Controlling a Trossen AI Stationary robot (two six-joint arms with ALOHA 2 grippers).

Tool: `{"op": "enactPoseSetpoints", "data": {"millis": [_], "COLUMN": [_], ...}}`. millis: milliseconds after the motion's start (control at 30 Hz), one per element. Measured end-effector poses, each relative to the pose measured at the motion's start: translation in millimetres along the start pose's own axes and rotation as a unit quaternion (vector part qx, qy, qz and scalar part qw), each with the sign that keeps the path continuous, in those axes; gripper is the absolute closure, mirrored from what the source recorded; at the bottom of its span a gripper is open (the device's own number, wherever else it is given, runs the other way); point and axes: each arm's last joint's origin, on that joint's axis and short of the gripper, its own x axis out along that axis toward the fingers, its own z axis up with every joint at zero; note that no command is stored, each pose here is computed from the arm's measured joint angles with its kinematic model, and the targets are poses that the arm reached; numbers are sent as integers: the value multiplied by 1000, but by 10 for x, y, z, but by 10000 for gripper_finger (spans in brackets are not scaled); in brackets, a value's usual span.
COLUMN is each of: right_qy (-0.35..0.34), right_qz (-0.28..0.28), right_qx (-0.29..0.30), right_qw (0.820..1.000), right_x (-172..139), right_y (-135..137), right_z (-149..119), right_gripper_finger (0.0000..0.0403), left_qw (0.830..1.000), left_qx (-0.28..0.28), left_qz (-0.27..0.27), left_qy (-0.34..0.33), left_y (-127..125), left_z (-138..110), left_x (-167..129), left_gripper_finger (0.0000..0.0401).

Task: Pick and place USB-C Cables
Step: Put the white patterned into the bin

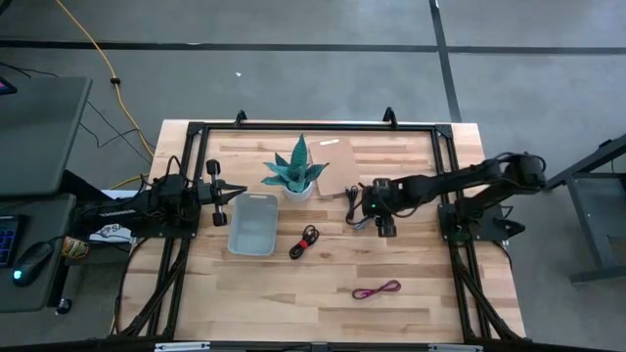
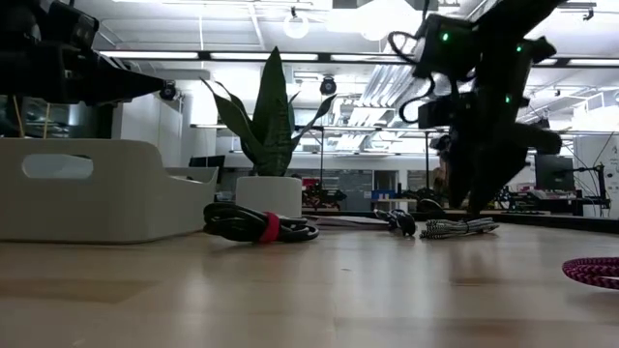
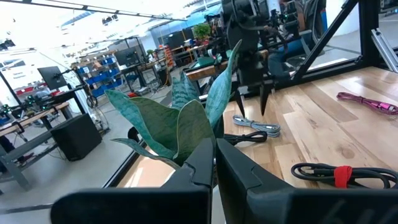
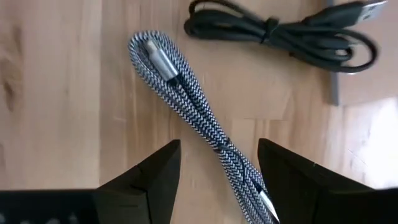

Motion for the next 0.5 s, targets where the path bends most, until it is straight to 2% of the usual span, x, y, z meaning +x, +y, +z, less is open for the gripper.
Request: {"op": "enactPoseSetpoints", "data": {"millis": [367, 500], "right_qy": [45, 47], "right_qz": [5, 0], "right_qx": [-11, -9], "right_qw": [999, 999], "right_x": [264, 267], "right_y": [24, 24], "right_z": [11, 7], "right_gripper_finger": [199, 223], "left_qw": [1000, 1000], "left_qx": [0, 0], "left_qz": [0, 0], "left_qy": [0, 0], "left_y": [0, 0], "left_z": [1, 0], "left_x": [0, 0], "left_gripper_finger": [400, 400]}}
